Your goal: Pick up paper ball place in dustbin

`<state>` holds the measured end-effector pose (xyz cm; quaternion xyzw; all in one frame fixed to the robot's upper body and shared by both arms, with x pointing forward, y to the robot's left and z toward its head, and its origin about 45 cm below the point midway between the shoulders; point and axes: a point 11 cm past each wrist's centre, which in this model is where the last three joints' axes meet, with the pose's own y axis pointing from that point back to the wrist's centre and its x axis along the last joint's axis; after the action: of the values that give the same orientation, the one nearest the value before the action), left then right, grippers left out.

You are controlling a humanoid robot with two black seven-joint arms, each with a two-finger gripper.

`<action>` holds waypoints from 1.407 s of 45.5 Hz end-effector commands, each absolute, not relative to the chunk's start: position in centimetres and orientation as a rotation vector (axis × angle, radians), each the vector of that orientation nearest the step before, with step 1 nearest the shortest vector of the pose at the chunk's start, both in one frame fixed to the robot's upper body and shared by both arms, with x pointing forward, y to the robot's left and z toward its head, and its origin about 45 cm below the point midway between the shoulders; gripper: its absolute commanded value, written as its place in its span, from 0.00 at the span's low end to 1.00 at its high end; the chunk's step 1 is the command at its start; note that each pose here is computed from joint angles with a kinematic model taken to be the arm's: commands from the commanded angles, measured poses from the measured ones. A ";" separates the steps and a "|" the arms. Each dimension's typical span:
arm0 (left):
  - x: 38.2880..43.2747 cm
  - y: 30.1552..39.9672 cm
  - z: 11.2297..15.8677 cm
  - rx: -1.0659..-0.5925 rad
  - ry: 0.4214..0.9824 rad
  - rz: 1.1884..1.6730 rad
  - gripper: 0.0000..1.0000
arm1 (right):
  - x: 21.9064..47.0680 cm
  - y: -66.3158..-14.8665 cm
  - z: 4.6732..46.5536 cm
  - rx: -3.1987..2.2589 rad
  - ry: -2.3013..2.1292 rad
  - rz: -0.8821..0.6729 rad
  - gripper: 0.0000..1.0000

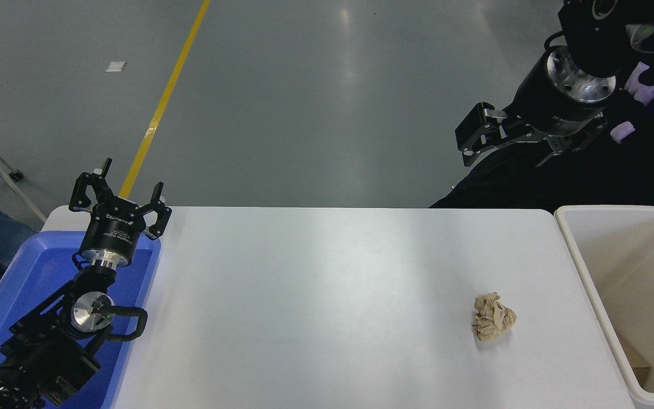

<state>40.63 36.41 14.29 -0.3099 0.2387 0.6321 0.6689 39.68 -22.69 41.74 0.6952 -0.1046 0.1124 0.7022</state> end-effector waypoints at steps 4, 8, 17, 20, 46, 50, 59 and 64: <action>40.63 36.41 14.28 -0.698 0.538 1.425 0.98 | 39.7 -22.7 41.8 1.548 -0.235 0.251 1.00; 40.63 36.41 14.28 -0.698 0.538 1.425 0.98 | 39.7 -22.7 42.0 1.548 -0.237 0.254 1.00; 40.63 36.41 14.28 -0.698 0.538 1.425 0.98 | 39.7 -22.7 41.9 1.547 -0.235 0.254 1.00; 40.63 36.41 14.28 -0.698 0.538 1.425 0.98 | 39.7 -22.6 41.9 1.547 -0.236 0.255 1.00; 40.63 36.40 14.29 -0.699 0.538 1.424 0.98 | 39.7 -22.5 41.6 1.550 -0.228 0.250 1.00; 40.63 36.41 14.28 -0.698 0.538 1.425 0.98 | 39.7 -22.1 41.5 1.566 -0.222 0.254 1.00; 40.63 36.41 14.28 -0.698 0.538 1.425 0.98 | 39.6 -22.8 40.3 1.581 -0.218 0.212 1.00; 40.63 36.41 14.28 -0.698 0.538 1.425 0.98 | 39.4 -23.9 36.6 1.586 -0.182 0.129 1.00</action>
<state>40.63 36.41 14.28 -0.3095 0.2388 0.6319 0.6692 39.64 -22.67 40.72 0.7039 -0.0995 0.1011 0.6960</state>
